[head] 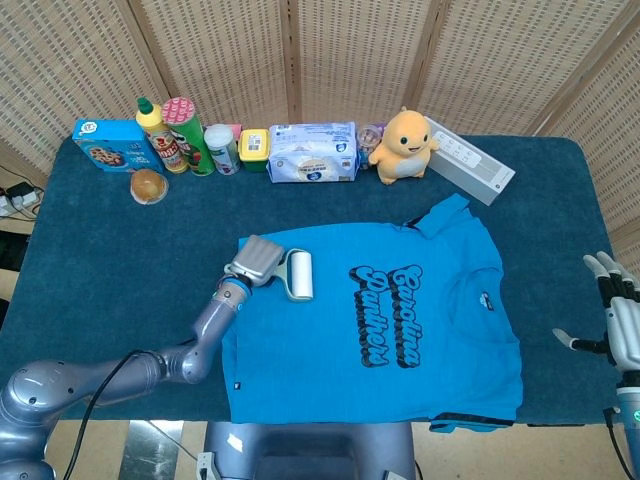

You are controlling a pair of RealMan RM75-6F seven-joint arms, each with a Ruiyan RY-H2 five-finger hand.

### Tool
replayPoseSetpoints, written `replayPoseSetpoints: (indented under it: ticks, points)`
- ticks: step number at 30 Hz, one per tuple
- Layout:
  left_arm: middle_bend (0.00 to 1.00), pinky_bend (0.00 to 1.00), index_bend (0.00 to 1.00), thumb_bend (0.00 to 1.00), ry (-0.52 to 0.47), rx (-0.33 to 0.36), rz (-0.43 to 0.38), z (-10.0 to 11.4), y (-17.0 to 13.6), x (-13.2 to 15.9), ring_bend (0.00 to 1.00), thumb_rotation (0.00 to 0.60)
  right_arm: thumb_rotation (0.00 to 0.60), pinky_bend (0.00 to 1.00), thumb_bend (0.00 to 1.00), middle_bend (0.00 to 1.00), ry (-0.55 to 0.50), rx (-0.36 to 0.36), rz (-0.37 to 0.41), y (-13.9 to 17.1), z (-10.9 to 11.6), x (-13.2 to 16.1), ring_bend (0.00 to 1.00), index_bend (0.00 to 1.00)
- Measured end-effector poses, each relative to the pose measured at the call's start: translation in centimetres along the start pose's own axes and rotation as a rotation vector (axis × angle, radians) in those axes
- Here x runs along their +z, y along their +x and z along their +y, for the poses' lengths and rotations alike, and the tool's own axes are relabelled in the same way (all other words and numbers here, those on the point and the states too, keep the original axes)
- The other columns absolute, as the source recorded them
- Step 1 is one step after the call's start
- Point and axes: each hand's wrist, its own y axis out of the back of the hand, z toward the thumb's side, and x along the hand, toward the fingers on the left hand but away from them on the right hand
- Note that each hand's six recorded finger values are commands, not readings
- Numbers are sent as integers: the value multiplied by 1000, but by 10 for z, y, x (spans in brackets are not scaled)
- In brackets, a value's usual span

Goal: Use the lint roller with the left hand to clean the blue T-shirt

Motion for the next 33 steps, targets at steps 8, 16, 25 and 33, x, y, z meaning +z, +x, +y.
replayPoseSetpoints:
  ticks: [8, 16, 25, 33]
  points:
    - [932, 896, 896, 777, 28, -7, -5, 9, 8, 22, 758, 600, 600, 0, 0, 0, -6, -4, -1, 0, 2, 0, 0, 62]
    - [932, 896, 895, 776, 67, -9, -18, 22, 19, 54, 758, 600, 600, 0, 0, 0, -18, -11, 2, 1, 6, -1, 0, 61]
    - [932, 896, 896, 767, 85, -26, 2, 25, 33, 76, 758, 600, 600, 0, 0, 0, -28, -17, 3, 2, 10, -2, 0, 61]
    - [932, 896, 895, 767, 83, -37, -7, 27, 43, 95, 758, 600, 600, 0, 0, 0, -33, -21, 2, 3, 11, -3, 0, 62]
